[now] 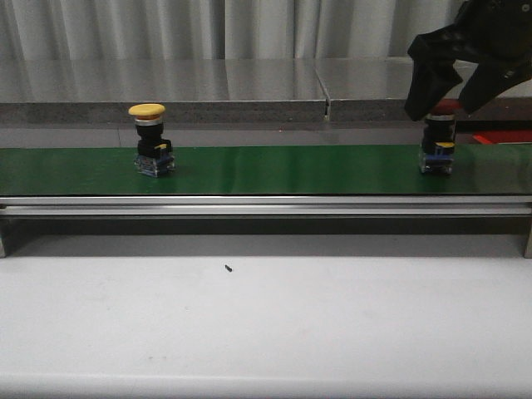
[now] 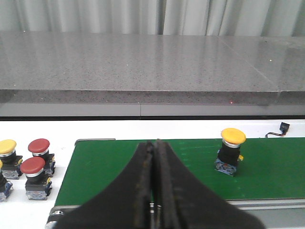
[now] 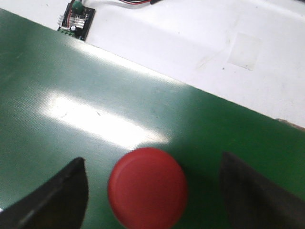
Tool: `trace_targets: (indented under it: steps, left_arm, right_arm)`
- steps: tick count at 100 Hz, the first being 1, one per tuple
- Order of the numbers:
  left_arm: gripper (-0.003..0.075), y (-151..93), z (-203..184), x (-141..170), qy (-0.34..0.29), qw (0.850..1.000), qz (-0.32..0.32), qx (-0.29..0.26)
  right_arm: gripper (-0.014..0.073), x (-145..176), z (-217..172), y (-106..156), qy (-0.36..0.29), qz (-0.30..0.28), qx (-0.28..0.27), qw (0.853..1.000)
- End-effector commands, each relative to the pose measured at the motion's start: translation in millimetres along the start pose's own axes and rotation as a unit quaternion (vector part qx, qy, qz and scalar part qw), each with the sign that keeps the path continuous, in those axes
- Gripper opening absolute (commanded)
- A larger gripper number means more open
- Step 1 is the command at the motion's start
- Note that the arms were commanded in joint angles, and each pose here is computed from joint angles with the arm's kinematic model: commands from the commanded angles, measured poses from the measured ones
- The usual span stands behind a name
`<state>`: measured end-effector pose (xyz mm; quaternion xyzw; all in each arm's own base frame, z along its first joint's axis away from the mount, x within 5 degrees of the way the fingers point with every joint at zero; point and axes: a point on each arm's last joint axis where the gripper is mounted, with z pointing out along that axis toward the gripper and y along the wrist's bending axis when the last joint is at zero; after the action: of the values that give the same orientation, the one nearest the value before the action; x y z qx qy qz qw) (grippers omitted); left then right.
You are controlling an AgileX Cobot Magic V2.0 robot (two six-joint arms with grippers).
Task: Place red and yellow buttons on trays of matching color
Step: 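Grasp the red button arriving at the belt's end with the right gripper, then lower the red button into the red tray and open the right gripper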
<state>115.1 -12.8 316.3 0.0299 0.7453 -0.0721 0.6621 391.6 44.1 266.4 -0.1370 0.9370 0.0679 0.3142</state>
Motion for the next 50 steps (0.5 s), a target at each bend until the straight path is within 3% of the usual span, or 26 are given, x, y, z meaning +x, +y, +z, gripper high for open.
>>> trace_targets:
  steps: [1, 6, 13, 35, 50]
  left_arm:
    - [-0.0019, 2, -2, -13, -0.032, 0.999, -0.009, -0.013]
    - [-0.0019, 2, -2, -13, -0.032, 0.999, -0.009, -0.013]
    - [-0.0019, 2, -2, -13, -0.032, 0.999, -0.009, -0.013]
    - [-0.0019, 2, -2, -13, -0.032, 0.999, -0.009, -0.013]
    - [-0.0019, 2, -2, -13, -0.032, 0.999, -0.009, -0.013]
  right_arm:
    - [0.0397, -16, -18, 3, -0.039, -0.003, 0.001, 0.999]
    - [0.0288, -15, -18, 2, -0.031, 0.000, -0.001, 1.000]
    - [0.0203, -13, -19, -1, -0.022, 0.011, -0.003, 1.000]
    - [0.0191, -30, -43, -28, -0.047, 0.035, 0.017, 0.998]
    - [0.0191, -46, -67, -73, -0.090, 0.065, 0.061, 0.992]
